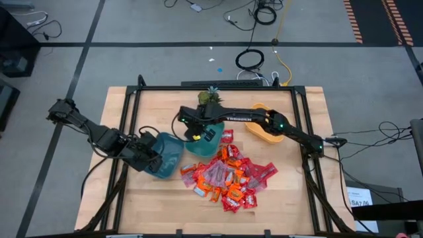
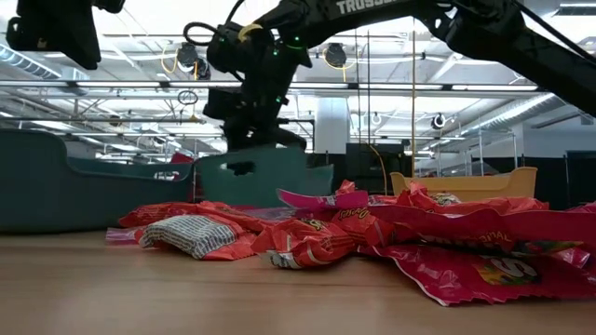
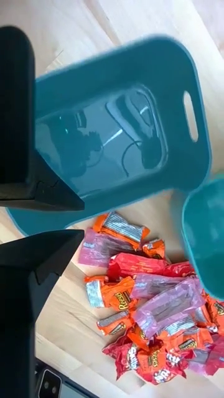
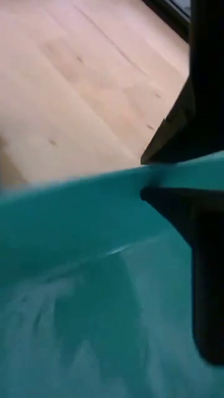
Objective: Sort candy
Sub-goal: Adjust the light blue bin
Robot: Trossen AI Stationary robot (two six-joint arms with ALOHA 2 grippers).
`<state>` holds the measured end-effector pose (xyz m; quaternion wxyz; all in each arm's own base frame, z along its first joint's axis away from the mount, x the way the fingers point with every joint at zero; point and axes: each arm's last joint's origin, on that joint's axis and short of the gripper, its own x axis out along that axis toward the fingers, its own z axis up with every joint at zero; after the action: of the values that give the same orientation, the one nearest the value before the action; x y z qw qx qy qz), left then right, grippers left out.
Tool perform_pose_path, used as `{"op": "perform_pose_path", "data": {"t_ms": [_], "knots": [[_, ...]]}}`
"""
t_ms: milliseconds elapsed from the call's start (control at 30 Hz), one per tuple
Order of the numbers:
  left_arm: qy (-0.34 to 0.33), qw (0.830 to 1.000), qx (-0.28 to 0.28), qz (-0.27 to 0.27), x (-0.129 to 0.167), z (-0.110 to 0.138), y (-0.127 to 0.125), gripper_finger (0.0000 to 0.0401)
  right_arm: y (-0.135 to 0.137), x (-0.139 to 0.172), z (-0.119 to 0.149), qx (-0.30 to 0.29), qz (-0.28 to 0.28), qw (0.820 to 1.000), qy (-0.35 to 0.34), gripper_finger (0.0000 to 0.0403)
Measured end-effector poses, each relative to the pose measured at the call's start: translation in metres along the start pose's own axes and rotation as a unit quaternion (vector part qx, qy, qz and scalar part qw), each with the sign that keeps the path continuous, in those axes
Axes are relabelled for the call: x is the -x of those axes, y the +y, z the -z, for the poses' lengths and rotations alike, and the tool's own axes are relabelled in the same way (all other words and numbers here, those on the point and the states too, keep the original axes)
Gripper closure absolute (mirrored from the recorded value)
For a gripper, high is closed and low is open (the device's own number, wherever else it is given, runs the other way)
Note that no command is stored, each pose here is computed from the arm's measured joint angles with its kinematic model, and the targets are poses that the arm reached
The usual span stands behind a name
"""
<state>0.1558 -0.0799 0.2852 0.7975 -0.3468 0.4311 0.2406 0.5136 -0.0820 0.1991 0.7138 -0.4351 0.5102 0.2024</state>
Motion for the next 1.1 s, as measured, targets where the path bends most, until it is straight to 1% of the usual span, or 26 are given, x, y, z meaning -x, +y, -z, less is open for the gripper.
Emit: {"op": "perform_pose_path", "data": {"t_ms": [100, 300, 467, 567, 733, 867, 967, 1033, 1100], "knots": [[0.000, 1.000, 0.000, 0.000, 0.000, 0.000, 0.000, 0.0333, 0.000, 0.003, 0.004, -0.014, -0.001, 1.000, 0.022, 0.0390], [0.000, 1.000, 0.000, -0.001, 0.000, 0.000, 0.000, 0.0333, -0.007, 0.019, 0.019, -0.090, 0.002, 0.995, 0.032, 0.0399], [0.000, 1.000, 0.000, -0.001, 0.000, 0.000, 0.000, 0.0333, -0.017, 0.047, 0.043, -0.147, 0.009, 0.988, 0.037, 0.0402], [-0.002, 1.000, 0.000, -0.001, 0.000, 0.000, 0.000, 0.0333, -0.026, 0.067, 0.058, -0.180, 0.031, 0.983, 0.030, 0.0402], [-0.003, 1.000, 0.000, -0.001, 0.000, 0.000, 0.000, 0.0333, -0.039, 0.111, 0.084, -0.220, 0.082, 0.972, 0.014, 0.0403], [-0.006, 1.000, 0.000, -0.002, 0.000, 0.000, 0.000, 0.0333, -0.046, 0.136, 0.100, -0.259, 0.095, 0.960, -0.037, 0.0403], [-0.006, 1.000, -0.001, -0.002, 0.000, 0.000, 0.000, 0.0333, -0.046, 0.137, 0.104, -0.276, 0.087, 0.956, -0.047, 0.0403], [-0.007, 1.000, -0.001, -0.002, 0.000, 0.000, 0.000, 0.0333, -0.043, 0.129, 0.104, -0.279, 0.065, 0.957, -0.039, 0.0403], [-0.007, 1.000, 0.000, -0.002, 0.000, 0.000, 0.000, 0.0333, -0.040, 0.120, 0.102, -0.279, 0.036, 0.958, -0.046, 0.0403]]}}
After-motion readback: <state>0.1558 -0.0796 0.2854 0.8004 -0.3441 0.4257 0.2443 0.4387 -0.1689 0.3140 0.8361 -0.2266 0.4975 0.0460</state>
